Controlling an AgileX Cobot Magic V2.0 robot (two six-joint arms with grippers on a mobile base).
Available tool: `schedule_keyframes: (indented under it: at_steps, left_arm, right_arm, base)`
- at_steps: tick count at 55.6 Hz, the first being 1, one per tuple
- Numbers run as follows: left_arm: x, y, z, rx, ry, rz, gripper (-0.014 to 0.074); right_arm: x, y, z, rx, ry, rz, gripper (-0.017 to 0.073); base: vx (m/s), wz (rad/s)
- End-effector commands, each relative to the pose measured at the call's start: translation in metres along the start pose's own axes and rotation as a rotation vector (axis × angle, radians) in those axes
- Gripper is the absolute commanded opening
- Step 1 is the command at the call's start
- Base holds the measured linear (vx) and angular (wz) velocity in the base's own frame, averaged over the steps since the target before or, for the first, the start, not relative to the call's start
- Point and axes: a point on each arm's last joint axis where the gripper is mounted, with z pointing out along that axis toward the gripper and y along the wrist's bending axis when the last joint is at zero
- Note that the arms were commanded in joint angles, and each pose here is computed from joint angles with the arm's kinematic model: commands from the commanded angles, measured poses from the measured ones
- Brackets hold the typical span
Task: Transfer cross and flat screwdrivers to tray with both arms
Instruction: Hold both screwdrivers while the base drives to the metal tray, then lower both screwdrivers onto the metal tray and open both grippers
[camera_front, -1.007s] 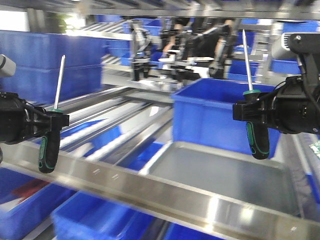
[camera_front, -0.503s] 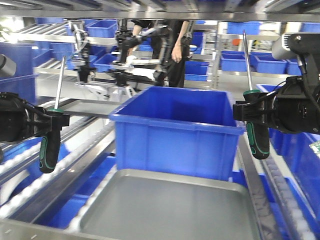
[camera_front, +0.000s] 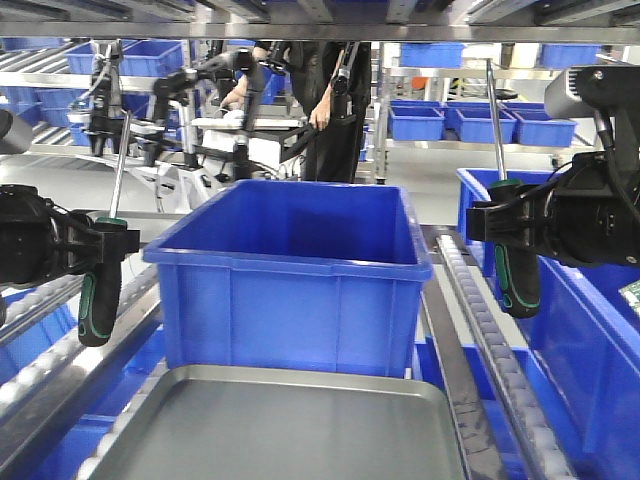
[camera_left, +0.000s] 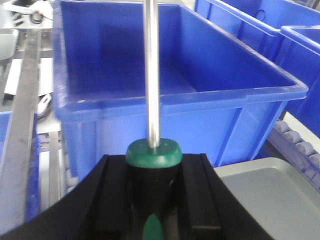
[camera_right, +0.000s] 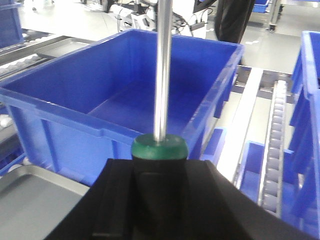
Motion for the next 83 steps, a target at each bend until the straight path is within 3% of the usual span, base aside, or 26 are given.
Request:
schedule_keyframes:
  at_steps: [1, 34, 42, 52, 57, 64, 69, 83]
  left_arm:
    - [-0.020, -0.007, -0.017, -0.004, -0.130, -0.020, 0.0003]
    - [-0.020, -0.007, -0.017, -0.004, -0.130, -0.020, 0.0003]
    - [-0.018, -0.007, -0.015, 0.001, -0.119, -0.024, 0.0003]
    - [0.010, -0.005, 0.020, 0.086, 0.127, -0.052, 0.0003]
    - [0.027, -0.006, 0.040, 0.138, 0.250, -0.085, 0.0003]
    - [0.044, -0.005, 0.061, 0.191, 0.357, -0.142, 0.0003]
    - [0.054, -0.003, 0.073, 0.217, 0.419, -0.180, 0.0004]
    - [0.077, 0.001, 0.097, 0.264, 0.538, -0.253, 0.0050]
  right_arm:
    - [-0.024, 0.000, -0.019, -0.003, -0.158, -0.006, -0.0008]
    - [-0.024, 0.001, -0.019, -0.006, -0.166, -0.001, -0.0008]
    - [-0.012, 0.003, -0.007, -0.040, -0.042, 0.069, -0.0008]
    - [0.023, 0.015, 0.041, -0.135, 0.226, 0.171, -0.0008]
    - [0.041, 0.034, 0.061, -0.208, 0.341, 0.166, -0.0008]
    - [0.068, 0.055, 0.087, -0.242, 0.496, 0.147, -0.0008]
    - [0.081, 0.063, 0.100, -0.252, 0.548, 0.161, -0.0008]
    - [0.095, 0.065, 0.116, -0.249, 0.599, 0.192, 0.0008]
  base:
    - [0.03, -0.11]
    - [0.00, -0.02]
    - [0.00, 0.00]
    - [0.00, 0.00]
    - [0.00, 0.00]
    - [0.00, 0.00]
    - [0.00, 0.00]
    - [0.00, 0.00]
